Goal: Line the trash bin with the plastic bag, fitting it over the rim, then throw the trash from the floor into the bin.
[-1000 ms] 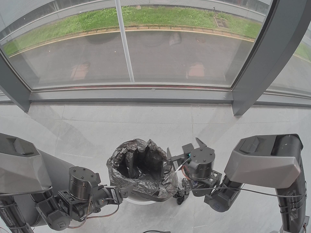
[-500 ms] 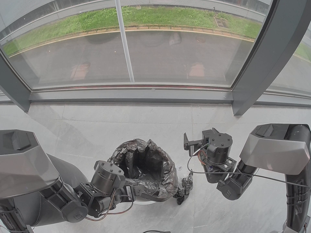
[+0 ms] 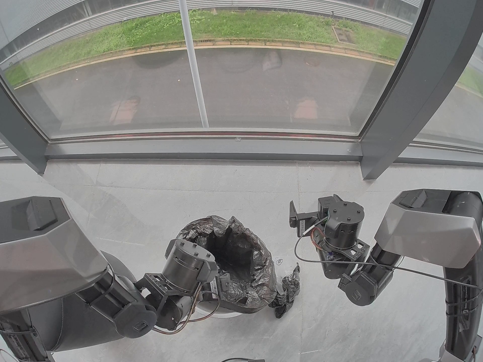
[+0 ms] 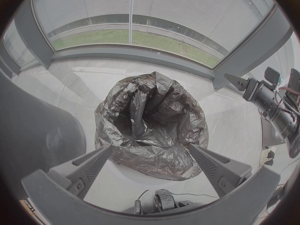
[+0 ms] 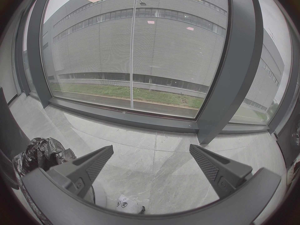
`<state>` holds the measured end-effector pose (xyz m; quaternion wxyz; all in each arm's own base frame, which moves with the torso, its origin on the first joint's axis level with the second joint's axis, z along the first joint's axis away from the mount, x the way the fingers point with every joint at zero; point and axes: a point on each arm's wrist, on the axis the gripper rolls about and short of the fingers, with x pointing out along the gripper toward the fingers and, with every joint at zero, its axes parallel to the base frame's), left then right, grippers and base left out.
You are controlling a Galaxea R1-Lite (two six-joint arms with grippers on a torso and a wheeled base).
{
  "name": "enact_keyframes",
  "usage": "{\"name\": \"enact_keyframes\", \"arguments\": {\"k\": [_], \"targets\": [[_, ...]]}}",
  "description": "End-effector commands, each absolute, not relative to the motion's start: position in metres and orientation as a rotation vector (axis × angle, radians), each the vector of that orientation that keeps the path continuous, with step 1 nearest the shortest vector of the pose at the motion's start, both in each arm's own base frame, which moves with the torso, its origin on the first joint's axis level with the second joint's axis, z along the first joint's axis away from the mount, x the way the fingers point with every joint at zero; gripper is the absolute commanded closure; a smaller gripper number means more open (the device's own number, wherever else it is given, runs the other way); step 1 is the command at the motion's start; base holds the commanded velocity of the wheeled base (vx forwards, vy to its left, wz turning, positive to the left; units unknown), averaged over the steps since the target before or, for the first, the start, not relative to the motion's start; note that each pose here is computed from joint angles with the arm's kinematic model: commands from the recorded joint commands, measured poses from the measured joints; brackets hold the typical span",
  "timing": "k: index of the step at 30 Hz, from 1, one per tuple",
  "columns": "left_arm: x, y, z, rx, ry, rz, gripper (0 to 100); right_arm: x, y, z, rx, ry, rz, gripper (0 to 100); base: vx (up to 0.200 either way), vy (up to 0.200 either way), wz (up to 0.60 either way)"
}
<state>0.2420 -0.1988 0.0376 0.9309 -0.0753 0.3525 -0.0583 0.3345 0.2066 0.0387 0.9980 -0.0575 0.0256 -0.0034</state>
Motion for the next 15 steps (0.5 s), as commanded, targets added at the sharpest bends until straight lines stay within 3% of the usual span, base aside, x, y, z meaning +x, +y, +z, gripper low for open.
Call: {"name": "enact_keyframes", "arguments": {"k": [1, 15], "targets": [[0.2462, -0.2036, 0.0343, -0.141, 0.725, -0.127, 0, 0.3356, 0.2062, 0.0370, -0.117, 0.054, -0.009, 0, 0.000, 0.000, 0.00], [0.2413, -0.2097, 0.0329, -0.106, 0.725, -0.109, 0, 0.3361, 0.2066, 0.0331, -0.122, 0.062, -0.008, 0, 0.000, 0.000, 0.00]]}}
